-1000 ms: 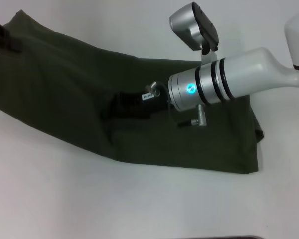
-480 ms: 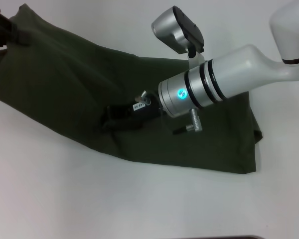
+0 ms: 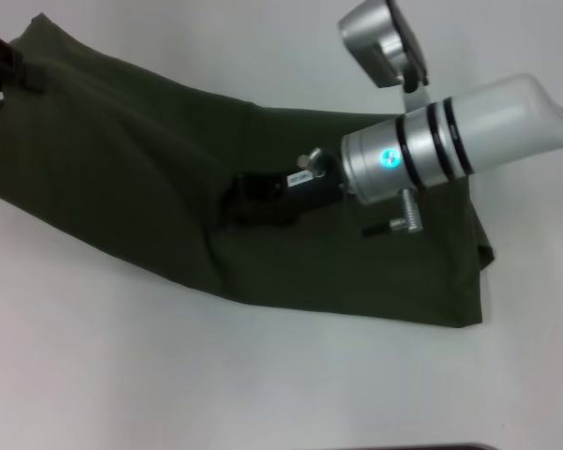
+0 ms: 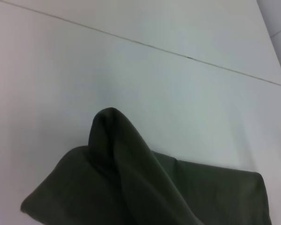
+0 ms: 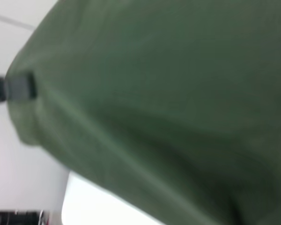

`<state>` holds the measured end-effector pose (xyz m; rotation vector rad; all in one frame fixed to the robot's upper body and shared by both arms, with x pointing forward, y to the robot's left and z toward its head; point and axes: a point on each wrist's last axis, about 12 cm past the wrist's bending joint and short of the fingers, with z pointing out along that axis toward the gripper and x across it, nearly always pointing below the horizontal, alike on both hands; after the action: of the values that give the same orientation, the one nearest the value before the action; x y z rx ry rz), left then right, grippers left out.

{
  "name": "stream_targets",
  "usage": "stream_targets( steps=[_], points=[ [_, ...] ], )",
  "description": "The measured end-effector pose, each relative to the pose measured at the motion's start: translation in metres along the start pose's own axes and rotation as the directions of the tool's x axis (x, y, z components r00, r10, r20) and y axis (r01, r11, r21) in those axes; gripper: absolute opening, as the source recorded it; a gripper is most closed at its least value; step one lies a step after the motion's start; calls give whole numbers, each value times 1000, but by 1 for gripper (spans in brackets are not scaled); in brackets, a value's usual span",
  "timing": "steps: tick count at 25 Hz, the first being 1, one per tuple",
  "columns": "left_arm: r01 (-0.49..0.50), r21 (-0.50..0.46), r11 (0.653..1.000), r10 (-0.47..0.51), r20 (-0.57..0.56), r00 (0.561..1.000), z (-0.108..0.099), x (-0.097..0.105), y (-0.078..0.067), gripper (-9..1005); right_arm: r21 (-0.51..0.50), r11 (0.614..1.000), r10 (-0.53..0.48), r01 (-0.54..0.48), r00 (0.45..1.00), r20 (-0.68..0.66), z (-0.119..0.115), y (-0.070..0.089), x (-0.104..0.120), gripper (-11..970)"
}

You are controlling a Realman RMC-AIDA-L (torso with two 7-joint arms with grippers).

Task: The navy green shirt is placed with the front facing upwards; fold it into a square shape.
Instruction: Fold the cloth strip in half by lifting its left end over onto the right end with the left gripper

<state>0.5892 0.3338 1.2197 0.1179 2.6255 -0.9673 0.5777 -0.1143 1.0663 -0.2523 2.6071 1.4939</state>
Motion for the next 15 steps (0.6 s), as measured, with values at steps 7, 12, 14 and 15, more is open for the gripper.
stream_targets(
  steps=[7,12,14,15],
  points=[
    [-1,3,1000,1,8,1000,-3,0,0,71,26,1000,9,-10,999,46,2,-4,-3,6],
    [-22,15,1000,22,23,1000,2,-5,-4,71,79,996,-44,43,999,8,14,13,-17,5],
    [-18,14,1000,18,20,1000,3,-4,-3,71,63,997,-35,34,999,7,10,12,-16,5],
    [-16,14,1000,16,20,1000,3,-4,-2,71,53,998,-33,33,999,5,8,12,-15,6]
  ],
)
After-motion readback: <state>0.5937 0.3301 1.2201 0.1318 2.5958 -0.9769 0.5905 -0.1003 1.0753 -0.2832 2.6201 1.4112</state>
